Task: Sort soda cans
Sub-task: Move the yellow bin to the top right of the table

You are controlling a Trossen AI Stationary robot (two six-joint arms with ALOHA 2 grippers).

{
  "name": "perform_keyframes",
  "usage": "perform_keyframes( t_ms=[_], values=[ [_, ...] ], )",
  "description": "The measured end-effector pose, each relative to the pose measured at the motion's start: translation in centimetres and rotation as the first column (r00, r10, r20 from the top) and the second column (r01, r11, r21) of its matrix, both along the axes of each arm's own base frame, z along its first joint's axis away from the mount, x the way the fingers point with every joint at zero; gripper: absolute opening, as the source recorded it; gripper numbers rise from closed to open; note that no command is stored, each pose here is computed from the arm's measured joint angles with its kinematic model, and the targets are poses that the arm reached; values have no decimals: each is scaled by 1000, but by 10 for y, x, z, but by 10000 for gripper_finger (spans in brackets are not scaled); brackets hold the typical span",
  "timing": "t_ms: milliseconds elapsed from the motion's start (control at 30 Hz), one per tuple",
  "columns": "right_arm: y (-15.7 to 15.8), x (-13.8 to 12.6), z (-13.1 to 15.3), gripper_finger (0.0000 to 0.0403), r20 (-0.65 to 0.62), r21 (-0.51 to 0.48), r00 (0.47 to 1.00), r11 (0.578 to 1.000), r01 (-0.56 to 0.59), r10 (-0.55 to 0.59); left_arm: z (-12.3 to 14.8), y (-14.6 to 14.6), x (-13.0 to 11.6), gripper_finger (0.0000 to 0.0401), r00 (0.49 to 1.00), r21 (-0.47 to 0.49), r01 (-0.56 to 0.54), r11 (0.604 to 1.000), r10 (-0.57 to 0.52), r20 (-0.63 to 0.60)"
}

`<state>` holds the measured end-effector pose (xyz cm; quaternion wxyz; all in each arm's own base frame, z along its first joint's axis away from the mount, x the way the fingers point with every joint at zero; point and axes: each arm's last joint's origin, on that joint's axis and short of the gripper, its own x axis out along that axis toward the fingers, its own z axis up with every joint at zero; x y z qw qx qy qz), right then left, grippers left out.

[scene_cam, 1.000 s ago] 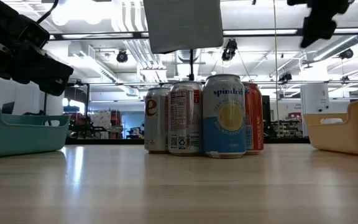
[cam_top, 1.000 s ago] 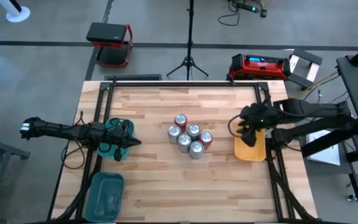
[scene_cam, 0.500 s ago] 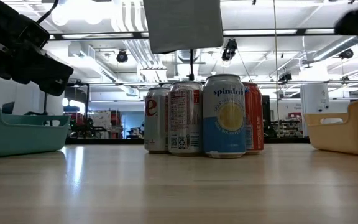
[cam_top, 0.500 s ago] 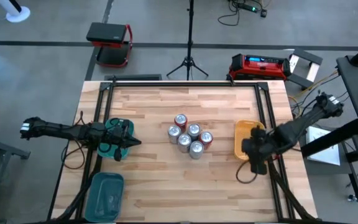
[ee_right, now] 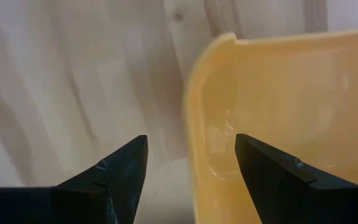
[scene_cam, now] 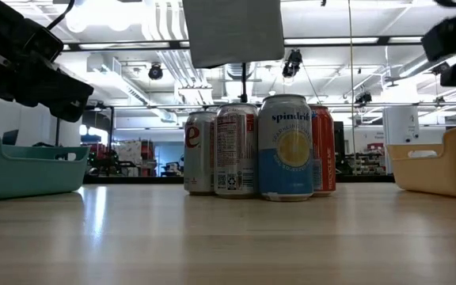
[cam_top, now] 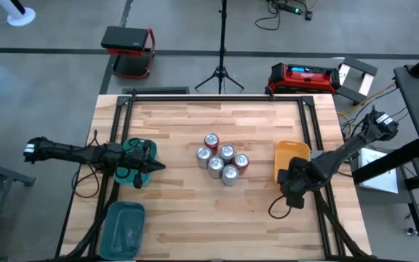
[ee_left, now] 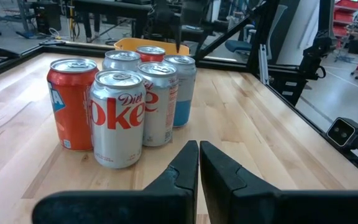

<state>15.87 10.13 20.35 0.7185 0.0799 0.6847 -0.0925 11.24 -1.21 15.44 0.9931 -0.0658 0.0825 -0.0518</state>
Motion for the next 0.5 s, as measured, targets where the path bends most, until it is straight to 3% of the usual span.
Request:
perform_keyframes(
  t_ms=[133, 233, 333, 500],
  values=[
    [0, 0, -21, 236, -70, -40, 998, 999, -1, -2, 0, 0, 0, 0, 1000, 0, 1, 1000, -1, 0],
    [5, 5, -32, 228, -86, 4, 996, 1000, -13, 13, 0, 0, 0, 0, 1000, 0, 0, 1000, 0, 0],
    [6, 8, -41, 216, -105, -17, 994, 1000, 2, -3, 0, 0, 0, 0, 1000, 0, 0, 1000, 0, 0],
    [4, 11, -52, 172, -151, -39, 988, 999, 8, -14, 0, 0, 0, 0, 1000, 0, 0, 1000, 0, 0]
  ],
)
